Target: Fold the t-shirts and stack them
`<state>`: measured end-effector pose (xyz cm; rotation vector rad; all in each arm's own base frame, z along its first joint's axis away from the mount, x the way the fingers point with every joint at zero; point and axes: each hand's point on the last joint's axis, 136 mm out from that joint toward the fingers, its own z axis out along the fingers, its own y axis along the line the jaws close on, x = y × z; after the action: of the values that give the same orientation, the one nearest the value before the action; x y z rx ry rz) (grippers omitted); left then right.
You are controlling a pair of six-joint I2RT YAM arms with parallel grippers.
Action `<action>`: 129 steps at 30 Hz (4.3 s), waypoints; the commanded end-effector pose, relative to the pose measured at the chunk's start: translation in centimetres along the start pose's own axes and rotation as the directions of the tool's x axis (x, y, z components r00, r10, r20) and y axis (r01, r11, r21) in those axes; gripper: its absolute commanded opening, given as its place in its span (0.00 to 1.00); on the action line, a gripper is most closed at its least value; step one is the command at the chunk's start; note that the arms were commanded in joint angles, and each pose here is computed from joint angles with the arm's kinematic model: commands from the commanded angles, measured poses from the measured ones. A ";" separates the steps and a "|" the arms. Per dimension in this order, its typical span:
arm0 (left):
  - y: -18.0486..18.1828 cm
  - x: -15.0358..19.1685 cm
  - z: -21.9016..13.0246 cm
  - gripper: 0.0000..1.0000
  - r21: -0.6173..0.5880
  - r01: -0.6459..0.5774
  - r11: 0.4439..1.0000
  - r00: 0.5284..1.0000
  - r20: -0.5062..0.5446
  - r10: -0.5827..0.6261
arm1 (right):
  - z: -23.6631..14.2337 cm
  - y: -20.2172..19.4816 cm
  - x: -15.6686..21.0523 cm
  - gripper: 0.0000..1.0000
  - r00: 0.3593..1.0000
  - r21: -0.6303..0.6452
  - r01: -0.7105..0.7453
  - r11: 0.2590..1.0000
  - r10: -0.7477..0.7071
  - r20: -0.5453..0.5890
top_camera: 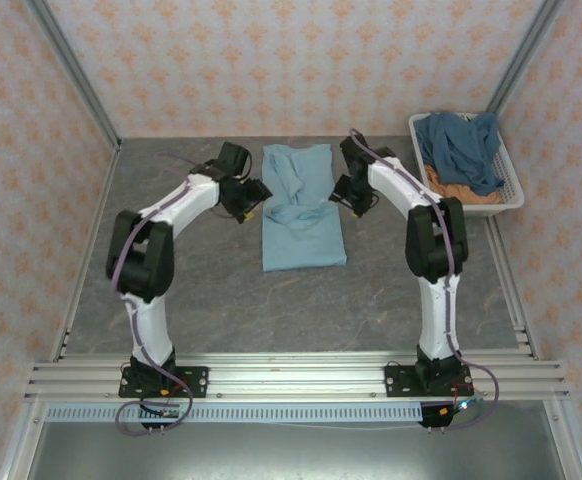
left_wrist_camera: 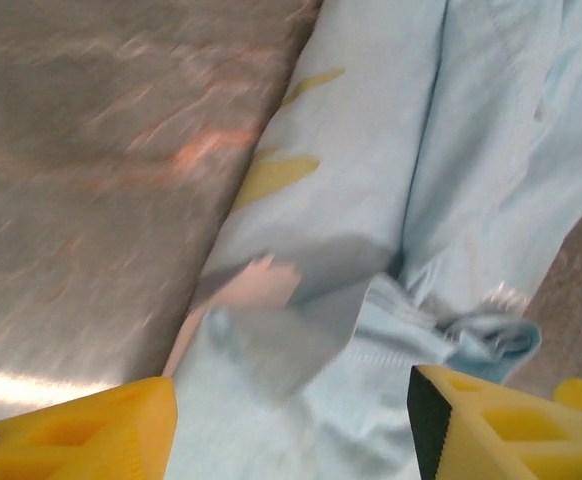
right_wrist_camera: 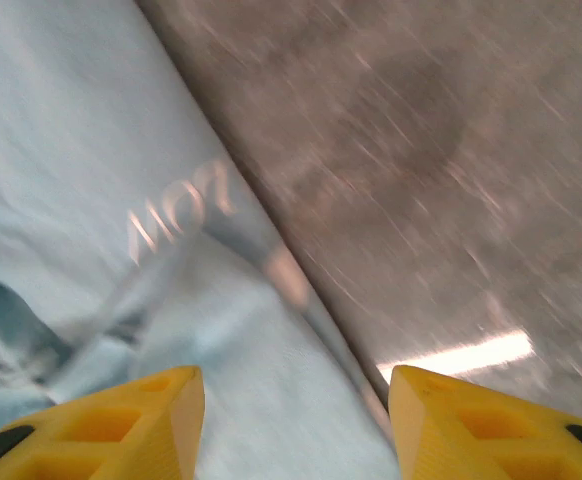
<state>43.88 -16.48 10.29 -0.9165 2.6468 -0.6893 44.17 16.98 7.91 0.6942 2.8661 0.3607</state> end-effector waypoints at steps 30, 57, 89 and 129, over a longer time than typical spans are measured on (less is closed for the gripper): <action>1.7 10.3 6.4 0.18 0.118 0.269 0.956 0.956 -0.152 -0.250 | 3.5 -3.9 11.5 0.10 0.966 -0.130 -0.189 0.973 0.161 -0.200; 4.6 9.8 -3.6 0.00 0.088 0.130 0.988 0.983 -0.141 -0.117 | -3.9 -0.9 12.0 0.00 0.977 -0.219 -0.128 0.967 0.086 -0.193; 6.4 17.5 -19.9 0.00 0.331 -0.046 0.943 0.999 -0.006 0.050 | -18.1 -3.8 24.2 0.00 0.960 -0.334 -0.086 0.939 -0.011 -0.279; 1.9 7.8 -7.5 0.53 0.081 0.211 0.974 0.973 0.076 -0.217 | -9.4 4.0 4.2 0.58 0.999 -0.389 -0.024 0.921 0.032 0.013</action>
<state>37.43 -15.21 15.17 -1.0829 2.5049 -0.7012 41.17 21.52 13.18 0.7707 2.7999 0.8342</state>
